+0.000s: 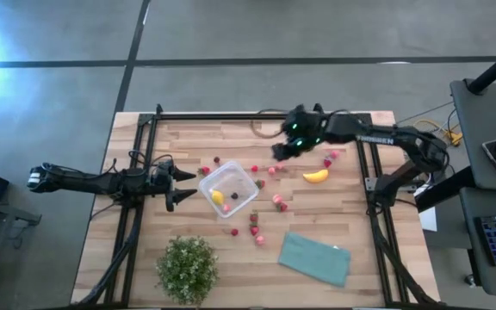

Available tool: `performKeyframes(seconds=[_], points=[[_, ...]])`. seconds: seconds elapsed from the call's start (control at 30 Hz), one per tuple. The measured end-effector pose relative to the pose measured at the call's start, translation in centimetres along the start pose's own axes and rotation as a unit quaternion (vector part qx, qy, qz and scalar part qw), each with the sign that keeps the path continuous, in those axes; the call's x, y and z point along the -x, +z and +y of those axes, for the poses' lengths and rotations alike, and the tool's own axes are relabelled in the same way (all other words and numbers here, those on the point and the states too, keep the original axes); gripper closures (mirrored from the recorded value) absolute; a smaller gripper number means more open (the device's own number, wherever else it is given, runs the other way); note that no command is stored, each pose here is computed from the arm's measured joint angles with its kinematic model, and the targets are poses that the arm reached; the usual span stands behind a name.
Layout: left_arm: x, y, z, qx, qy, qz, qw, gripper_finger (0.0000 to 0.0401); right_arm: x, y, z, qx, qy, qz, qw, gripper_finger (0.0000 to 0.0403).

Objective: Pick and placing Produce into tupperware
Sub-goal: Put the dark red cherry into the transparent bin

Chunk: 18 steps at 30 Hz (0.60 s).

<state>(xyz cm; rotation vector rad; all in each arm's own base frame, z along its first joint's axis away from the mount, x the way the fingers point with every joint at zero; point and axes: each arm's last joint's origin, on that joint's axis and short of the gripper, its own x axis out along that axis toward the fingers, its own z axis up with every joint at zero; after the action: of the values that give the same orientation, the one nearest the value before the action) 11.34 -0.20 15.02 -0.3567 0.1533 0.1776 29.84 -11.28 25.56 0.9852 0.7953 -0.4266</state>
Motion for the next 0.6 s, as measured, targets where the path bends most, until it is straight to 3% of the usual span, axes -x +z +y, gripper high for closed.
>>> performKeyframes(seconds=[0.2,0.47,0.6], points=[[0.0,0.0,0.0,0.0,0.0,-0.001,1.0,0.0108,-4.4,-0.5,4.6,0.0,0.065,-0.007,0.998,0.0312],[0.0,0.0,0.0,0.0,0.0,-0.001,1.0,0.0108,-10.5,-0.1,9.2,0.053,0.057,0.036,0.996,0.0305],[0.0,0.0,0.0,0.0,0.0,0.0,1.0,0.0108,-12.1,0.1,10.7,0.089,0.01,0.051,0.995,0.028]])
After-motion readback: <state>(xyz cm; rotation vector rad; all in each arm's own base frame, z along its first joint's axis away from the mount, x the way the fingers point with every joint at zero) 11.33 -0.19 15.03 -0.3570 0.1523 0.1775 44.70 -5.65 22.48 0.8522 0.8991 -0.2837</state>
